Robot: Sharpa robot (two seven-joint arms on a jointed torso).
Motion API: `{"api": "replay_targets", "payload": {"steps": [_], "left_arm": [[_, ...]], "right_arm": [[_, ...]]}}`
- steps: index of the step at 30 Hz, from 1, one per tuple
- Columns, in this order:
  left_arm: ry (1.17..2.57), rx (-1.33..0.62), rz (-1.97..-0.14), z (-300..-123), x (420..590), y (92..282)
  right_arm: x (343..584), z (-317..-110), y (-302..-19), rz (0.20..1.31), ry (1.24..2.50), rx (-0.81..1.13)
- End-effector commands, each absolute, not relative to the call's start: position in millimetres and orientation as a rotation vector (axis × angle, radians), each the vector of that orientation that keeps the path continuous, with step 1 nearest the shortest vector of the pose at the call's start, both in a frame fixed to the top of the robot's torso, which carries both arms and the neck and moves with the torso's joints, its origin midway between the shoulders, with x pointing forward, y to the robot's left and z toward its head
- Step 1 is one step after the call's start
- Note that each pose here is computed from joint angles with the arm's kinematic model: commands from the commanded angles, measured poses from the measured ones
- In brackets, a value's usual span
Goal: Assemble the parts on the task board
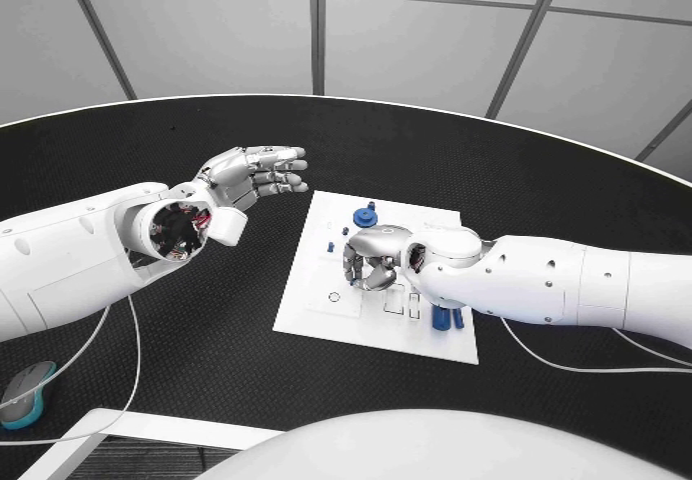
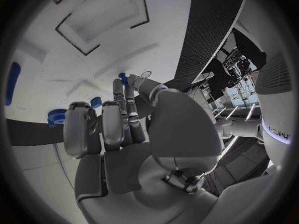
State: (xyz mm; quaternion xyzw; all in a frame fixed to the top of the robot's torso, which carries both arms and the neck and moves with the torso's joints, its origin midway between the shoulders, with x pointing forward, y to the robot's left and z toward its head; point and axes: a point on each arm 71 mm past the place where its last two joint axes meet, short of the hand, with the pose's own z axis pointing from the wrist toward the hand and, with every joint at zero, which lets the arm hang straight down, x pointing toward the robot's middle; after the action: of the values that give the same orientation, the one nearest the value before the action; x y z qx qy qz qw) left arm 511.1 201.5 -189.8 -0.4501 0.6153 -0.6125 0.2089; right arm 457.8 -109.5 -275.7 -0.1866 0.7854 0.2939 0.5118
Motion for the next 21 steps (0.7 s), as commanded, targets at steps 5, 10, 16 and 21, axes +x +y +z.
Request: {"api": "replay_targets", "payload": {"steps": [5, 10, 16, 21], "left_arm": [[1.714, -1.253, -1.704, -189.8, 511.1, 201.6], [1.716, -1.252, -1.704, -189.9, 511.0, 201.3], [1.72, -1.252, -1.706, -190.0, 510.9, 200.9], [1.721, -1.252, -1.705, -190.1, 510.9, 201.0]], "right_arm": [[458.3, -276.4, -108.3, 0.703, 1.894, -0.449], [458.5, -276.9, -107.0, 0.7, 1.898, -0.45], [459.6, -277.8, -107.2, 0.689, 1.906, -0.448], [460.3, -277.7, -108.0, 0.687, 1.902, -0.444]]}}
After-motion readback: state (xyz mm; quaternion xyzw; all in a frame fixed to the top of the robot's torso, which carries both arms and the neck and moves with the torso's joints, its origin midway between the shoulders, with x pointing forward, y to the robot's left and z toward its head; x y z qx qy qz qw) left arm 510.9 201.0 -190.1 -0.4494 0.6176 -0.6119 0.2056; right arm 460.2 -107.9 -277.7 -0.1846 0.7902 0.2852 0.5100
